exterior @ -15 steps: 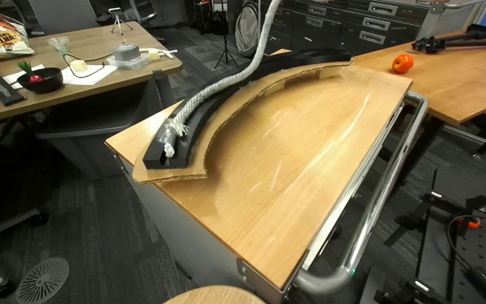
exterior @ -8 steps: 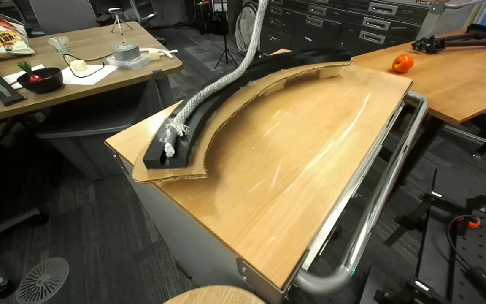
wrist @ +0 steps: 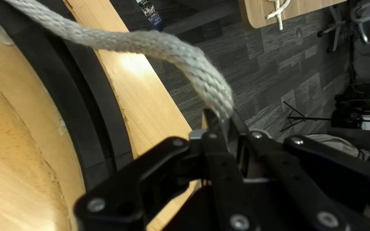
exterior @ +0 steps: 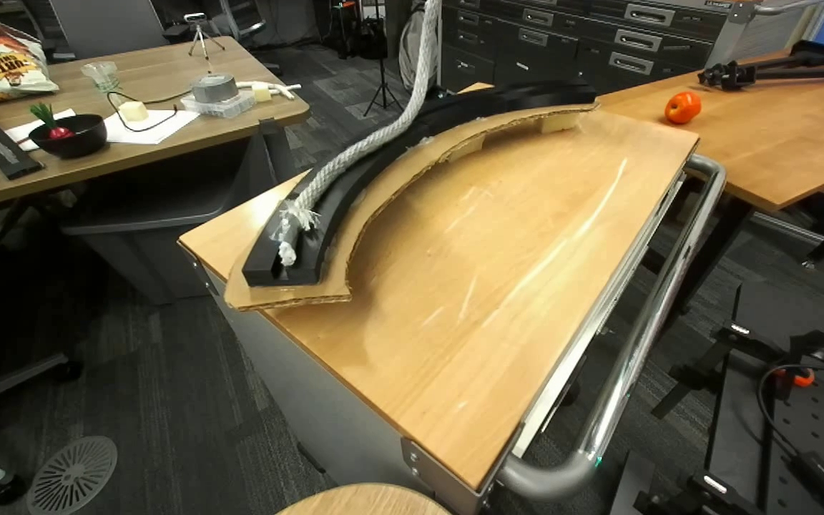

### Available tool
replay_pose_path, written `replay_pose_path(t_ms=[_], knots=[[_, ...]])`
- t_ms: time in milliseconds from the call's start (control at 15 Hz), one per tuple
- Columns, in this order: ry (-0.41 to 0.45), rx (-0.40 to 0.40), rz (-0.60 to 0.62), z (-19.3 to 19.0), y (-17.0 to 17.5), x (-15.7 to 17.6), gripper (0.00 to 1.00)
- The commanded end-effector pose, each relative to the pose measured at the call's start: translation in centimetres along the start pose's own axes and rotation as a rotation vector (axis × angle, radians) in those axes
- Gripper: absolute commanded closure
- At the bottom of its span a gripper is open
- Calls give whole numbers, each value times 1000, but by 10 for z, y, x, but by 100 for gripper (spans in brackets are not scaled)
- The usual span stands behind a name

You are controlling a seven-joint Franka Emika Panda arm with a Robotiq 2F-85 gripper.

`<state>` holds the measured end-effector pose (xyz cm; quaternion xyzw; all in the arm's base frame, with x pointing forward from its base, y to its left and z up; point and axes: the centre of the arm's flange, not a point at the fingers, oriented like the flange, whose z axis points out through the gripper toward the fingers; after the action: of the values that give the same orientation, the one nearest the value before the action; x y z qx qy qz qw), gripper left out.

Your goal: Align the rope with the black object

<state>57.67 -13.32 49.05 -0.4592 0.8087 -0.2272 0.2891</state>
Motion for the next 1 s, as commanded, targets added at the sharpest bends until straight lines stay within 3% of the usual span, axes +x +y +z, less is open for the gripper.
replay_pose_path(t_ms=[0,467,933], knots=[[-27,52,-24,-5,-22,-13,97],[-22,54,0,4,-37,-12,97],[20,-38,30,38,-29,5,97]])
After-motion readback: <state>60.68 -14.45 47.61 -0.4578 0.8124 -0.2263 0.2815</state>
